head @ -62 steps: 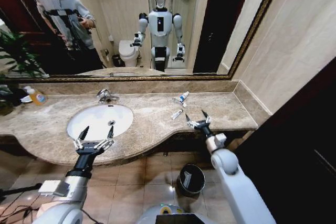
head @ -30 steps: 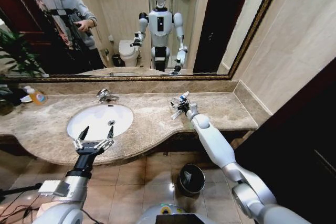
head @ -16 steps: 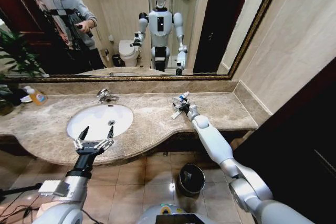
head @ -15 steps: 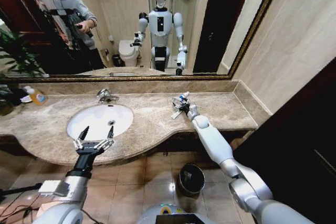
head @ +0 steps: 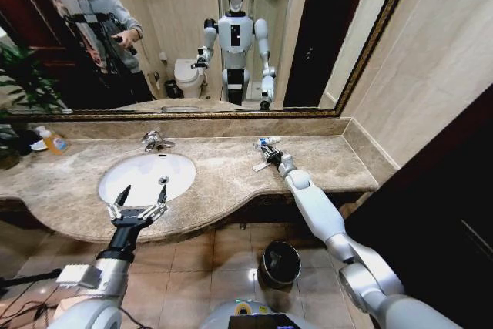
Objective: Pick up the trash from the sink and place it in the trash bin.
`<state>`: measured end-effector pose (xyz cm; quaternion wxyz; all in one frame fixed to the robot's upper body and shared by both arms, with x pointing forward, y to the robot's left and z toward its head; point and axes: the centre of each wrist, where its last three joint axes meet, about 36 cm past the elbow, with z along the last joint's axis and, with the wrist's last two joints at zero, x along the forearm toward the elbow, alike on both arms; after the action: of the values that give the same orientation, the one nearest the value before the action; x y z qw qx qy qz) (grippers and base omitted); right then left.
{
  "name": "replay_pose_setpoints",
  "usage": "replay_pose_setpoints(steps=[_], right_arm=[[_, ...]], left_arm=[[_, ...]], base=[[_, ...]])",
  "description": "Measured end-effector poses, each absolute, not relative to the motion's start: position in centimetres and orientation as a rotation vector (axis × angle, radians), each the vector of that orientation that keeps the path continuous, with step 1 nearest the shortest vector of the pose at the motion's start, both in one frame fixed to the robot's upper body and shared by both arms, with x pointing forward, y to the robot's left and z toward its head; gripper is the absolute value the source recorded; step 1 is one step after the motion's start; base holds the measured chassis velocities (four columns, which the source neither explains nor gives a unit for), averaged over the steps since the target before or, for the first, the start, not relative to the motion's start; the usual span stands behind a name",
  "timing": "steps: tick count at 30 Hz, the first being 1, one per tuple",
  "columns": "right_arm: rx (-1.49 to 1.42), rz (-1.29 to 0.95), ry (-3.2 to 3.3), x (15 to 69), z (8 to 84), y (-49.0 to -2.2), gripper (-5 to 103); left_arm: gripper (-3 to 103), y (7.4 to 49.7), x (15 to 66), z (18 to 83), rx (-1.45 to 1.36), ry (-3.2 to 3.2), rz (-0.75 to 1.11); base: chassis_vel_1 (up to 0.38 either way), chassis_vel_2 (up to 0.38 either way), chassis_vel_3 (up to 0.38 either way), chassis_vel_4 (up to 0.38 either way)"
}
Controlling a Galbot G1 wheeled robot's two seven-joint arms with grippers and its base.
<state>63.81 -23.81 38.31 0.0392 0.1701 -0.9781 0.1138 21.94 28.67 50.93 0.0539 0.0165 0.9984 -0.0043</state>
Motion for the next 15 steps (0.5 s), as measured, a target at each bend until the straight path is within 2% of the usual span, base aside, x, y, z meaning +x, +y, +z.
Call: replay_pose_setpoints(steps=[1,5,8,15], right_arm=[[0.521,0.349,-2.998,63.8,38.3,-23.8,21],[0.525,0.340,-3.008,63.5,38.6,-23.9,4],[0.526,0.333,-3.021,63.0,39.2,-24.2,1],[0.532,0.299,-3.114,60.5,42.2,-25.6,1]], left_arm=[[100,28.7,21.9,50.9,0.050,3.033,-0.013],[100,28.7,21.9,50.9,0.050,3.033,-0.013],[100,28.7,21.9,50.9,0.050,3.033,-0.013],[100,28.7,21.9,50.9,0.050,3.033,-0.013]], base=[[0.000,0.000,0.000,0.000],[0.000,0.000,0.000,0.000],[0.000,0.000,0.000,0.000],[0.000,0.000,0.000,0.000]])
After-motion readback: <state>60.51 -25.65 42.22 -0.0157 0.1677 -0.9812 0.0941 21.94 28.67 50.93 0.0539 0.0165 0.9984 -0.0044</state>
